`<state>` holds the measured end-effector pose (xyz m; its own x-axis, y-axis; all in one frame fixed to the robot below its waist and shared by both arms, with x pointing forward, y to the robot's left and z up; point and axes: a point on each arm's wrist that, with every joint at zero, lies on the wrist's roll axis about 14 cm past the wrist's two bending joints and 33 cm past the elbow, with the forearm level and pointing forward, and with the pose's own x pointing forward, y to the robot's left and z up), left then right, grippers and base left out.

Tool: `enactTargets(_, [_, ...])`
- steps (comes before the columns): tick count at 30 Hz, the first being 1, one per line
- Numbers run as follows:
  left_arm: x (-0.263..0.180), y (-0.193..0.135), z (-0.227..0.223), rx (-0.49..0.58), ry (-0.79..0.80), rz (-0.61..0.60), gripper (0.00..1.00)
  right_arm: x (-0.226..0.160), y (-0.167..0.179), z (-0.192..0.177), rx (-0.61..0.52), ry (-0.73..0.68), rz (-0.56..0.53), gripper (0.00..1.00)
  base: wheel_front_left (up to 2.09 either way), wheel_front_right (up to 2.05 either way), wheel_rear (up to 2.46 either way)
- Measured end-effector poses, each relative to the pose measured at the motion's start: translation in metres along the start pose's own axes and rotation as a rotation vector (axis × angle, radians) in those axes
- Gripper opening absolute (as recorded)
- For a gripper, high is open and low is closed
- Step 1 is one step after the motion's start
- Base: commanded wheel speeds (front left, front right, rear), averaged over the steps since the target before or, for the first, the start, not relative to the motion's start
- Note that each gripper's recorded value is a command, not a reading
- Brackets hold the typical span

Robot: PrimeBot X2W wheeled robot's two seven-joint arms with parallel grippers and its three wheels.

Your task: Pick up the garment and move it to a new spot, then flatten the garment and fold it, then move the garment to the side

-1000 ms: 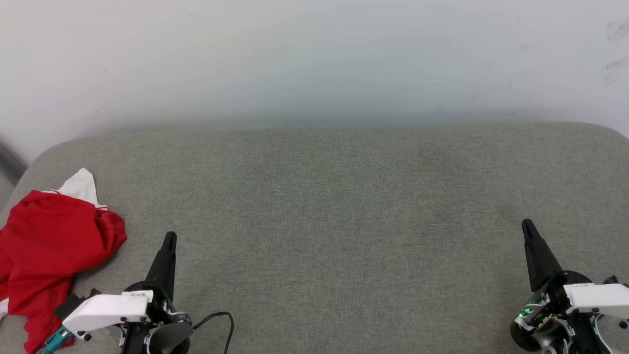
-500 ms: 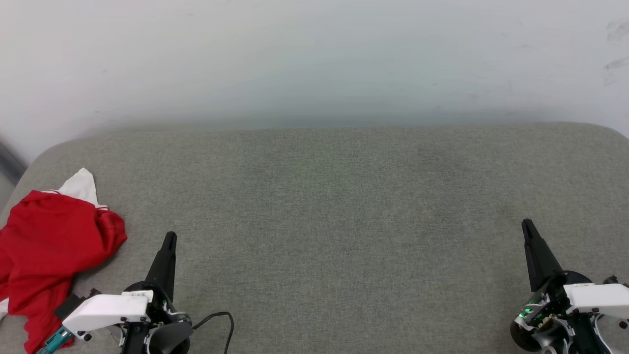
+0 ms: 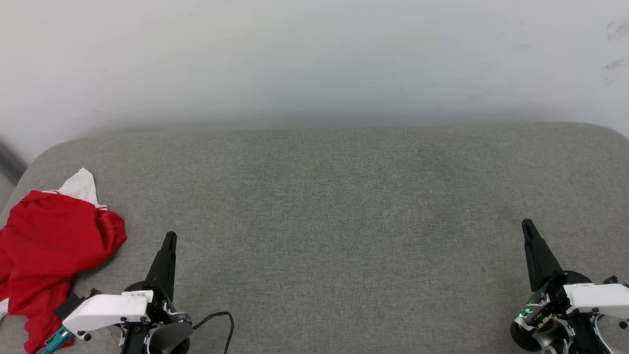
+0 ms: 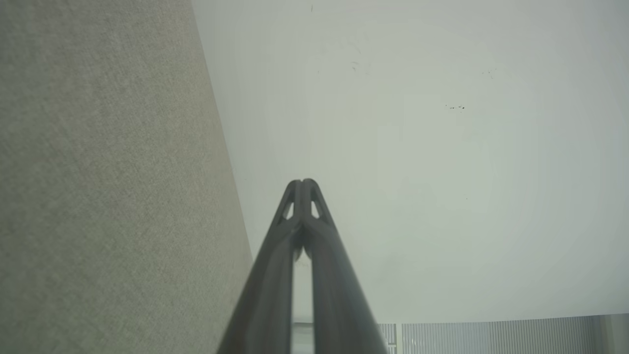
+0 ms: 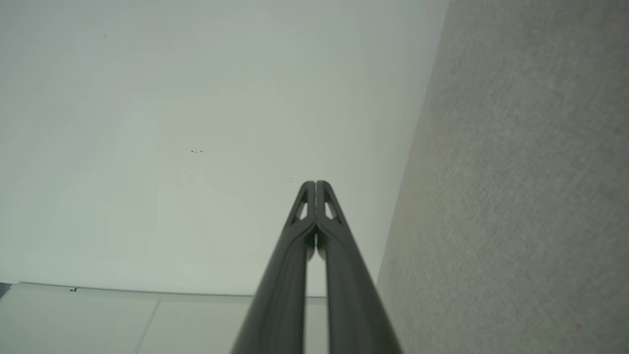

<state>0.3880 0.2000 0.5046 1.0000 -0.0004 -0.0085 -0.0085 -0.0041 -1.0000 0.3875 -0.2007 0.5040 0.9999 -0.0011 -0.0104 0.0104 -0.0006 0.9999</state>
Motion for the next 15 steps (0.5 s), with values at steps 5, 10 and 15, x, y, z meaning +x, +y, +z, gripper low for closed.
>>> enactTargets(5, [0.000, 0.000, 0.000, 0.000, 0.000, 0.000, 1.00, 0.000, 0.000, 0.000, 0.000, 0.000, 0.000, 1.00, 0.00, 0.00, 0.00])
enactTargets(10, [-0.007, 0.018, -0.003, -0.003, 0.003, 0.052, 1.00, -0.009, -0.017, 0.002, 0.002, -0.009, -0.051, 1.00, 0.00, 0.00, 0.00])
enactTargets(15, [-0.004, 0.012, -0.011, 0.002, 0.011, 0.034, 1.00, -0.007, -0.010, 0.002, -0.013, -0.020, -0.027, 1.00, 0.00, 0.00, 0.00])
